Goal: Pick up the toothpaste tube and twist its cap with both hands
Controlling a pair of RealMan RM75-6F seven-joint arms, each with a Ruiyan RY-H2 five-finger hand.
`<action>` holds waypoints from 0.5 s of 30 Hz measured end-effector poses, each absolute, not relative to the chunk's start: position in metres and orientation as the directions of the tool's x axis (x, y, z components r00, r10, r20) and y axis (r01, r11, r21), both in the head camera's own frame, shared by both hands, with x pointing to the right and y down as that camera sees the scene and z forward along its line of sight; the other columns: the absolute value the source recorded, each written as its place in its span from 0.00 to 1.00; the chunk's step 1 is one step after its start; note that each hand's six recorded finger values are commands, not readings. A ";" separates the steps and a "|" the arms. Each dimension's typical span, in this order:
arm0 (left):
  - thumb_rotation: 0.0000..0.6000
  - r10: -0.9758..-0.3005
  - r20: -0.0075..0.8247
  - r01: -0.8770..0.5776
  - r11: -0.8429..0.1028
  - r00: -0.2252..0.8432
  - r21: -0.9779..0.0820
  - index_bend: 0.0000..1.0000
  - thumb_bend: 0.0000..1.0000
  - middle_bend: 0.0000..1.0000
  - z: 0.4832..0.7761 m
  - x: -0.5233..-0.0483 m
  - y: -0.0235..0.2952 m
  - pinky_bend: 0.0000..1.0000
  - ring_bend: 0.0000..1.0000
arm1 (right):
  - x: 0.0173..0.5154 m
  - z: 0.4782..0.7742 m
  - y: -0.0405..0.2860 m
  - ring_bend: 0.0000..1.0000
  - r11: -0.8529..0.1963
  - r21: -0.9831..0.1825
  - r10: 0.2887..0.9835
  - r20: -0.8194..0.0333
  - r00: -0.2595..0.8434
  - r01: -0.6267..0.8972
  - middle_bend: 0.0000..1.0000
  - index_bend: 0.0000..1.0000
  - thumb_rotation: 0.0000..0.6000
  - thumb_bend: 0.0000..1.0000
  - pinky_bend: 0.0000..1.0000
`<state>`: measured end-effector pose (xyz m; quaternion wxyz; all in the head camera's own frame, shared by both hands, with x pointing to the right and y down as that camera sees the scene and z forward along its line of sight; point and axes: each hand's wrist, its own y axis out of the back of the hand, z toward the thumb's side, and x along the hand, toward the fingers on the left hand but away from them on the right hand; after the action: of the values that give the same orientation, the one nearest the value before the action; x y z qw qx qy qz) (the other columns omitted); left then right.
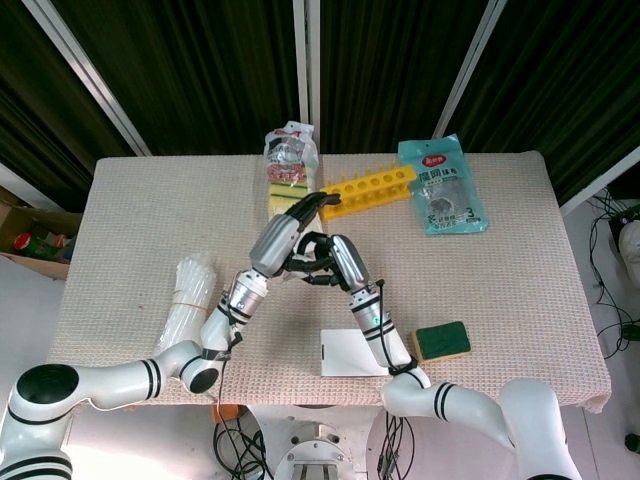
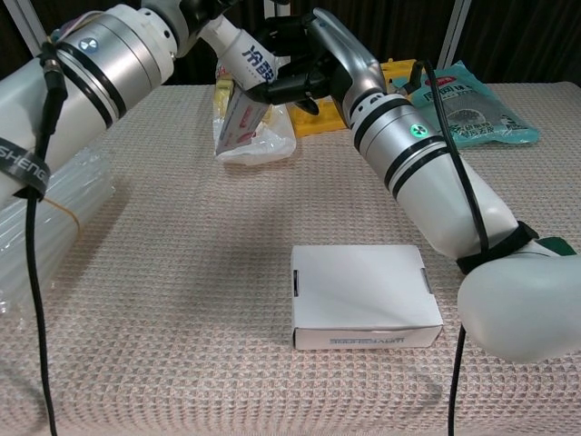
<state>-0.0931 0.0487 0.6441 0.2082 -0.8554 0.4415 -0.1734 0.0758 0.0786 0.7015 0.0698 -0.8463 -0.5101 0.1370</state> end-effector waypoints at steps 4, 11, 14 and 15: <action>0.11 -0.827 0.114 -0.693 -0.529 0.550 -0.490 0.11 0.00 0.16 0.642 -0.095 0.047 0.20 0.11 | 0.079 0.703 0.079 0.87 -0.468 -0.262 0.884 -0.164 0.439 0.844 0.95 1.00 1.00 0.55 0.98; 0.01 -0.876 0.076 -0.744 -0.448 0.477 -0.496 0.11 0.00 0.16 0.628 -0.122 0.029 0.19 0.11 | 0.100 0.703 0.083 0.87 -0.458 -0.311 0.889 -0.163 0.428 0.833 0.95 1.00 1.00 0.55 0.98; 0.00 -0.906 0.063 -0.760 -0.389 0.420 -0.521 0.11 0.00 0.16 0.621 -0.148 0.018 0.19 0.11 | 0.118 0.702 0.082 0.87 -0.440 -0.350 0.898 -0.158 0.411 0.827 0.95 1.00 1.00 0.55 0.98; 0.00 -0.916 0.061 -0.760 -0.365 0.397 -0.538 0.11 0.00 0.16 0.619 -0.160 0.015 0.19 0.10 | 0.125 0.701 0.081 0.87 -0.433 -0.367 0.901 -0.155 0.405 0.823 0.95 1.00 1.00 0.55 0.98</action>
<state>-0.1595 0.0146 0.6190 0.2186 -0.8065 0.5195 -0.1786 0.1245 0.0813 0.7010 0.1168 -0.8299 -0.5195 0.1664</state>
